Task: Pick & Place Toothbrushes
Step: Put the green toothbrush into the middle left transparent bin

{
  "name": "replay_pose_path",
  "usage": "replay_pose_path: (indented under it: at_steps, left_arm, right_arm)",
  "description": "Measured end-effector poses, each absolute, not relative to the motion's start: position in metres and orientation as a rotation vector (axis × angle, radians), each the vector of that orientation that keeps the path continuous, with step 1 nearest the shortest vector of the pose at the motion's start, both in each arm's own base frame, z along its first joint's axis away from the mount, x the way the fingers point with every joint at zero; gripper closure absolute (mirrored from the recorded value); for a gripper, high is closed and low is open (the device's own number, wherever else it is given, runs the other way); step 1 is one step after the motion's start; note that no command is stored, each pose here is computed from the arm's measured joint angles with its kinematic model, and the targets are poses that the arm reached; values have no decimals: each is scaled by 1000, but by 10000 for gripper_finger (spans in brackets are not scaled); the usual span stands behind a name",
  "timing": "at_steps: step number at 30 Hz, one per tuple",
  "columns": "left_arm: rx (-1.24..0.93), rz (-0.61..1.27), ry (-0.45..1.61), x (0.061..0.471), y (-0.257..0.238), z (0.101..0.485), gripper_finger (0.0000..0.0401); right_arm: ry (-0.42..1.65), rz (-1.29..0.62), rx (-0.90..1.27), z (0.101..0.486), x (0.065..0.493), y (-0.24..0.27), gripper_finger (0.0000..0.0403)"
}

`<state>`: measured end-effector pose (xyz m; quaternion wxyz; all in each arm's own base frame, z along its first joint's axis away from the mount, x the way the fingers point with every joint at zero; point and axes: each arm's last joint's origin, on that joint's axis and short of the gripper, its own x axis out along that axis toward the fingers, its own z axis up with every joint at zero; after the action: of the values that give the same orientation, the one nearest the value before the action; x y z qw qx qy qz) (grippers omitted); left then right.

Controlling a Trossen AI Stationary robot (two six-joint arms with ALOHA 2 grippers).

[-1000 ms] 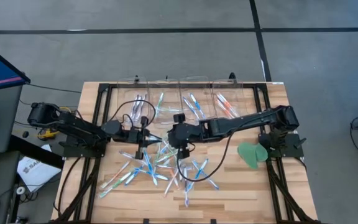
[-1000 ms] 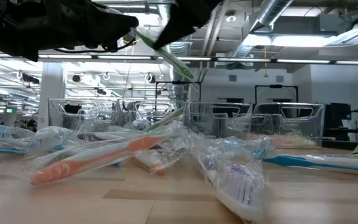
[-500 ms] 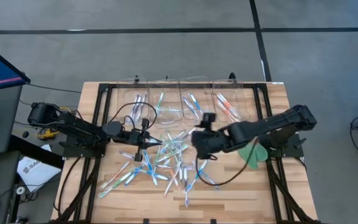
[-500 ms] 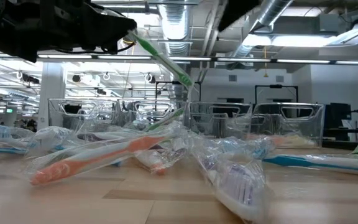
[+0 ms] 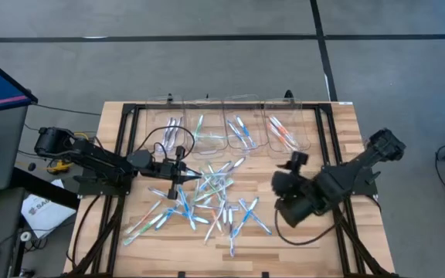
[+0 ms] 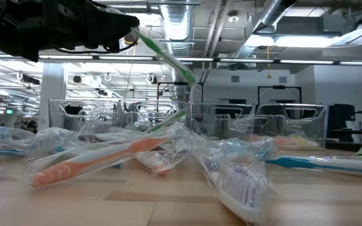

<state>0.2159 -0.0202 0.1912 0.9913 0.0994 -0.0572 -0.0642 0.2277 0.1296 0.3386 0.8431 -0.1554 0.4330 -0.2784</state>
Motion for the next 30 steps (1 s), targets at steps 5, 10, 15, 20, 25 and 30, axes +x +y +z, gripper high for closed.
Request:
replay_pose_path:
  at_steps: [5,10,15,20,25,30]
  left_arm:
    - [199,-125,-149,221,-21,201,393]
    - [347,-94,-247,220,-20,229,393]
    - [485,47,-185,220,-10,273,393]
    - [489,168,-71,226,16,294,393]
    - [482,262,24,238,45,283,393]
    - [421,320,147,250,69,259,391]
  right_arm:
    - [655,-723,-319,345,203,129,191]
    - [556,-738,-244,338,180,123,193]
    - [473,-784,-185,320,166,113,192]
    - [400,-829,-176,298,160,106,195]
    - [372,-867,-179,279,161,103,194]
    - [374,-883,-178,273,165,103,193]
